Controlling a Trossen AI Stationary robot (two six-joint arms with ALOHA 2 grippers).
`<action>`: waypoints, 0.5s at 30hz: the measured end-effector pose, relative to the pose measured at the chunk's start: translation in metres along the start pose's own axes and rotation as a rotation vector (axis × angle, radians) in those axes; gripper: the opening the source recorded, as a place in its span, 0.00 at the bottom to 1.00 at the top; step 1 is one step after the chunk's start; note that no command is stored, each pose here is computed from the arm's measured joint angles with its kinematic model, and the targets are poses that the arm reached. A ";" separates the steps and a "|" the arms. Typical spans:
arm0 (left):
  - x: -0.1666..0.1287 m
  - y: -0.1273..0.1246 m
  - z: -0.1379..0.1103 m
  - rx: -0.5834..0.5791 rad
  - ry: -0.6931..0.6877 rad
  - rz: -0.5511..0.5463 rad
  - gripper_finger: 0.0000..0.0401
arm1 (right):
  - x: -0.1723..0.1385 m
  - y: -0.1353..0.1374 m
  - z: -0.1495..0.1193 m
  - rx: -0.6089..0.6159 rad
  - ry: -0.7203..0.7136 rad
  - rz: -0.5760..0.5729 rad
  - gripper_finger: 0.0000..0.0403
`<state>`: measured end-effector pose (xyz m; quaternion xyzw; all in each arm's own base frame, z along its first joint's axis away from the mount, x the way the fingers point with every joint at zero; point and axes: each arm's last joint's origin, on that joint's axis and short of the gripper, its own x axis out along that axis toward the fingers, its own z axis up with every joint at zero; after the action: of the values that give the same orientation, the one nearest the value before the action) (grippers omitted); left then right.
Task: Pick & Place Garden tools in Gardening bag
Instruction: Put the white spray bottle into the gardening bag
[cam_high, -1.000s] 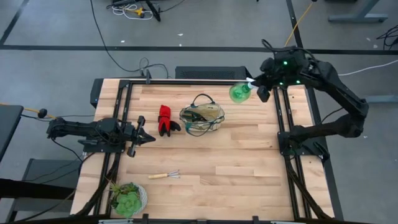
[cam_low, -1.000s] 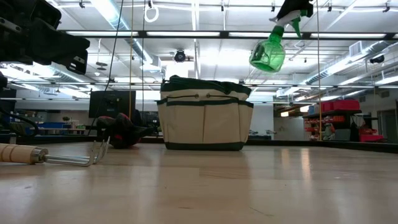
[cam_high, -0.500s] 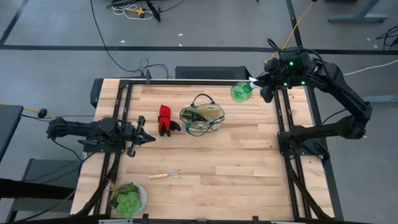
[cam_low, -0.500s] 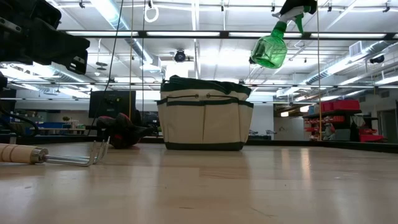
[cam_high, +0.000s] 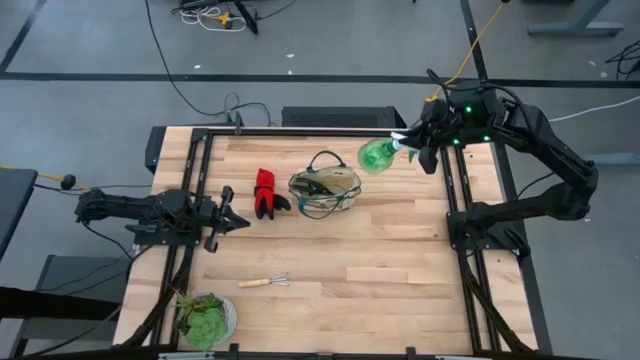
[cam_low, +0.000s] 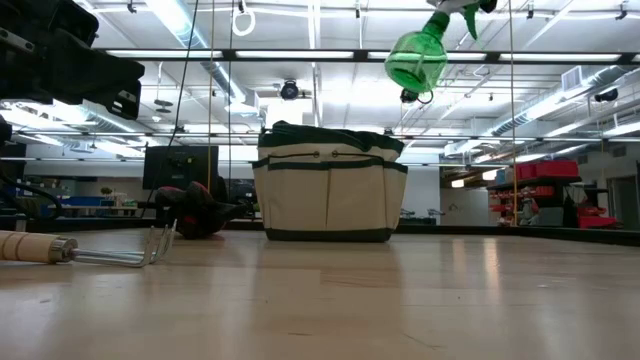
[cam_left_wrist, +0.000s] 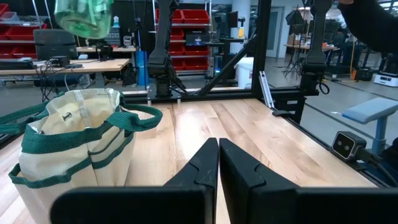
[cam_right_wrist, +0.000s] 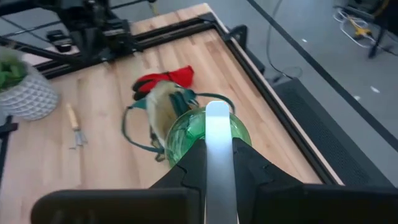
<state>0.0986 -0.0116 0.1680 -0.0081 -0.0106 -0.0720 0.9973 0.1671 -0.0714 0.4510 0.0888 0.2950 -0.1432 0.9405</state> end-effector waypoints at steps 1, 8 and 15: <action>0.000 0.000 0.000 0.000 0.000 0.000 0.05 | 0.000 0.002 0.000 -0.006 -0.004 0.010 0.11; 0.000 0.000 0.000 0.000 0.000 0.000 0.05 | 0.001 0.016 0.003 -0.045 -0.034 0.074 0.11; 0.000 0.000 0.000 0.000 0.000 0.001 0.05 | 0.001 0.029 0.006 -0.087 -0.067 0.132 0.11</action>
<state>0.0986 -0.0115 0.1680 -0.0081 -0.0106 -0.0717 0.9973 0.1806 -0.0453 0.4575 0.0622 0.2626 -0.0706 0.9603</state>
